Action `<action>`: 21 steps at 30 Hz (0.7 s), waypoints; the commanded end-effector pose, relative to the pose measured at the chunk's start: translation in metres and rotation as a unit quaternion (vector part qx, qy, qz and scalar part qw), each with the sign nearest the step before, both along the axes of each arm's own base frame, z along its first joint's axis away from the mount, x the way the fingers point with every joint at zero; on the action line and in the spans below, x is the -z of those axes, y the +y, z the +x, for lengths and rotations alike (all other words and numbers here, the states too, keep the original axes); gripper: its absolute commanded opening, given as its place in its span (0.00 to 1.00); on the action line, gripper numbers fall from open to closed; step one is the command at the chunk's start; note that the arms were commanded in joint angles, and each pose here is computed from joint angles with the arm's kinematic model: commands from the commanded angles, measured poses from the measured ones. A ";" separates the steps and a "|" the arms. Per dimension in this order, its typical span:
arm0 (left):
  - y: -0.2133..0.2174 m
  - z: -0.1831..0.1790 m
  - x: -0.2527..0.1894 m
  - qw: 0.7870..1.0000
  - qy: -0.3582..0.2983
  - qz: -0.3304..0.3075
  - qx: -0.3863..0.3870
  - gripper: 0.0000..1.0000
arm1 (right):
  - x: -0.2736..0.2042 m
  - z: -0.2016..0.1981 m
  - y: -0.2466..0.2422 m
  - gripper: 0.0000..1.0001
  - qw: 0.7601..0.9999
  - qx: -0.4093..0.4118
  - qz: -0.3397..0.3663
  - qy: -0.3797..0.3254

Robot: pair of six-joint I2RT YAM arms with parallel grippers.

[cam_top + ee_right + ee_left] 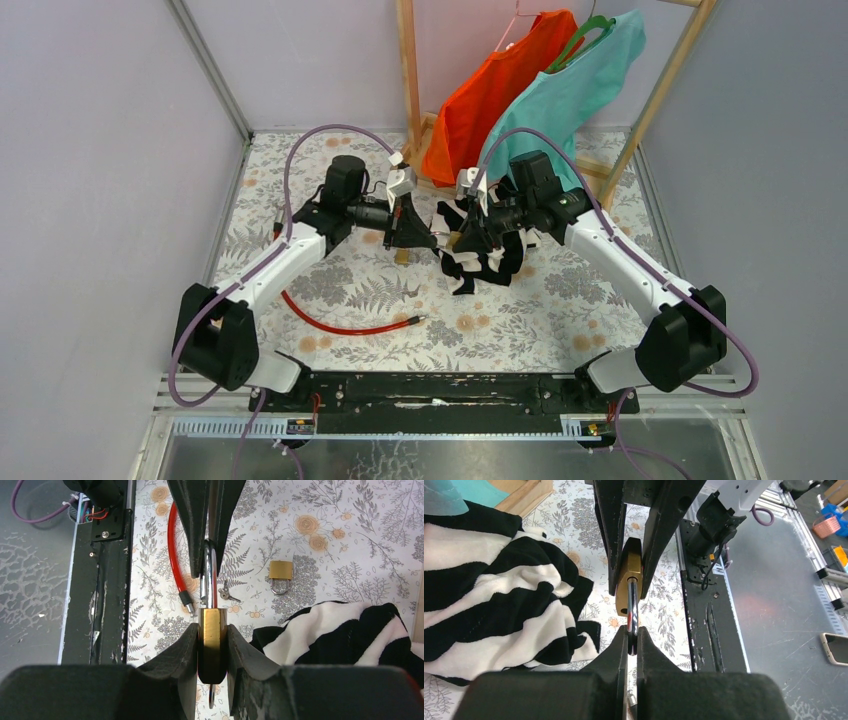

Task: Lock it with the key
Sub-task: Lock the lock.

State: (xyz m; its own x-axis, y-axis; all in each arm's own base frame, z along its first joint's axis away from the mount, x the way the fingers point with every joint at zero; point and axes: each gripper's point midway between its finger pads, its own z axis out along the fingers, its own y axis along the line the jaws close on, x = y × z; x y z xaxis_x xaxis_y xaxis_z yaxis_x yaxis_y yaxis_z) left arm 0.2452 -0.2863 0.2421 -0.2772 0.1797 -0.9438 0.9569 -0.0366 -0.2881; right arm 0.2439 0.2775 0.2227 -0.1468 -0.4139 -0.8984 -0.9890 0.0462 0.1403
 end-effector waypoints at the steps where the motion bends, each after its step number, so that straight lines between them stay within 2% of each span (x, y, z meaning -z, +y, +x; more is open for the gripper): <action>1: -0.010 0.000 -0.011 0.999 0.039 -0.026 0.003 0.00 | -0.028 0.012 0.007 0.00 0.998 0.002 0.032 -0.048; 4: -0.015 -0.005 -0.015 0.998 0.047 -0.045 0.011 0.00 | -0.027 0.015 0.007 0.00 0.998 0.010 0.030 -0.047; 16: -0.022 -0.007 -0.006 0.998 0.042 -0.052 -0.005 0.00 | -0.042 0.011 0.013 0.00 0.998 0.013 0.053 -0.020; 21: -0.030 -0.014 -0.003 0.998 0.041 -0.056 0.011 0.00 | -0.048 0.006 0.017 0.00 0.998 0.001 0.068 -0.005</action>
State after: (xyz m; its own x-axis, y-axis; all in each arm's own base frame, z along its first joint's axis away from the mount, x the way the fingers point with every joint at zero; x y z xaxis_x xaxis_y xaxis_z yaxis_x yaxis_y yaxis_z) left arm 0.2481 -0.2961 0.2357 -0.4160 0.0915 -0.9047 0.9085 -0.0025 -0.4180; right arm 0.2462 0.2728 0.2199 -0.2552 -0.4191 -0.8713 -0.9667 0.1256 0.2228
